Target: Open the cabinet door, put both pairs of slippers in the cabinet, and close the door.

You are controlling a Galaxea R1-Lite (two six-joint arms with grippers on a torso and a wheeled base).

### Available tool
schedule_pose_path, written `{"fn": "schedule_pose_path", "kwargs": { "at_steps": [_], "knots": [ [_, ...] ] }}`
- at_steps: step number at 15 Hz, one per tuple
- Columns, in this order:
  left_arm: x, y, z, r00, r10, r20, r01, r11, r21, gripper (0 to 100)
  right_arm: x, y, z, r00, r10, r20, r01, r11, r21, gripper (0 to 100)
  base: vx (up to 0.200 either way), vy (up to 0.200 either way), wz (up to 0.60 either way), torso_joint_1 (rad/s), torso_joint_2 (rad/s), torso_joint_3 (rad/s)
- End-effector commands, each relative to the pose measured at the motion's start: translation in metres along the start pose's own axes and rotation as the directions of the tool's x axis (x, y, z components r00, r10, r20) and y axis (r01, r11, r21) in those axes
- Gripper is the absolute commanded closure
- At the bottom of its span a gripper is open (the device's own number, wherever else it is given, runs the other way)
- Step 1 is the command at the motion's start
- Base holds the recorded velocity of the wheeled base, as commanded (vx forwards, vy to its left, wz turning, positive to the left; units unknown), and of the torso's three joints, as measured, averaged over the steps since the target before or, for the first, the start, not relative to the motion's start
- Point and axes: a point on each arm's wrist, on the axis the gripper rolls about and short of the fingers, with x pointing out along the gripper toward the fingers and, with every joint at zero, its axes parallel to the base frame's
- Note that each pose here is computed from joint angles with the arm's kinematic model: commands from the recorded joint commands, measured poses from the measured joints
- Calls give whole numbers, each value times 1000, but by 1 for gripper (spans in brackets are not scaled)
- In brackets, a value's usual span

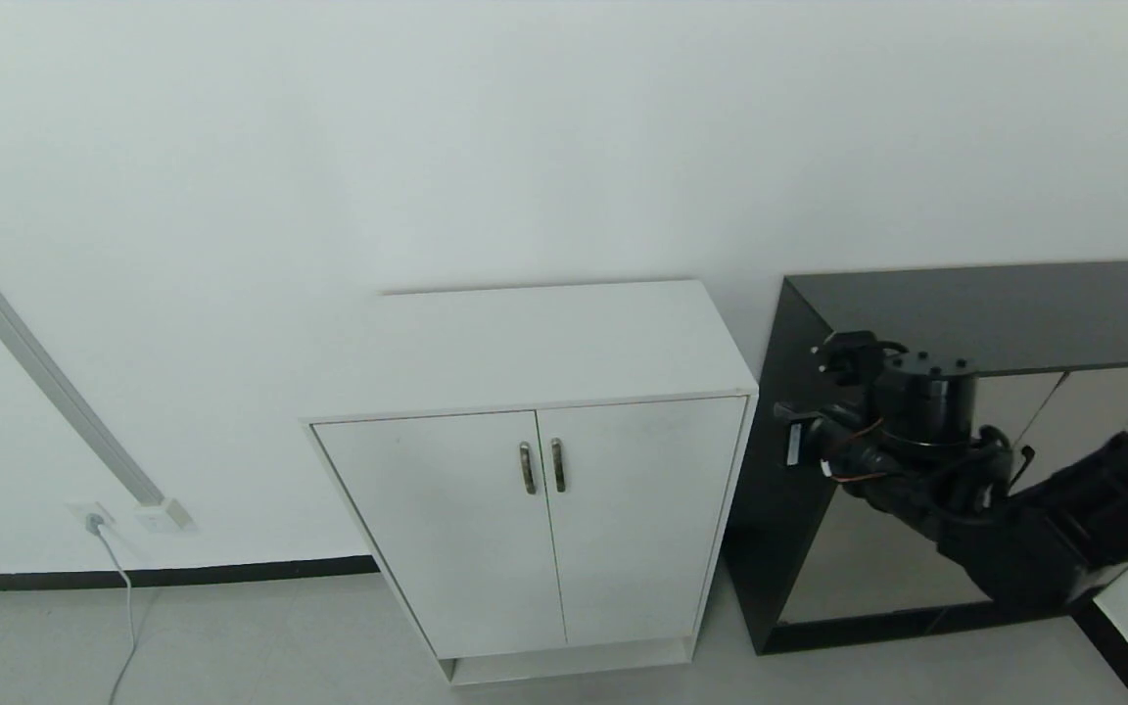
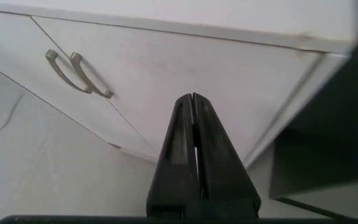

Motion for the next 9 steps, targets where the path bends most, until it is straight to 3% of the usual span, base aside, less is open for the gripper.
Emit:
{"fn": "schedule_pose_path", "kwargs": {
  "at_steps": [1, 6, 9],
  "knots": [
    [0, 0, 0, 1000, 1, 0, -1, 1000, -1, 100, -56, -33, 27, 982, -172, 73, 172, 985, 2, 100, 0, 0, 0, 0, 0, 0],
    [0, 0, 0, 1000, 1, 0, -1, 1000, -1, 100, -164, -72, 1, 951, -306, 48, 308, 951, -38, 100, 0, 0, 0, 0, 0, 0],
    [0, 0, 0, 1000, 1, 0, -1, 1000, -1, 100, -205, -77, -20, 948, -315, 40, 316, 948, -35, 100, 0, 0, 0, 0, 0, 0]
  ]
}}
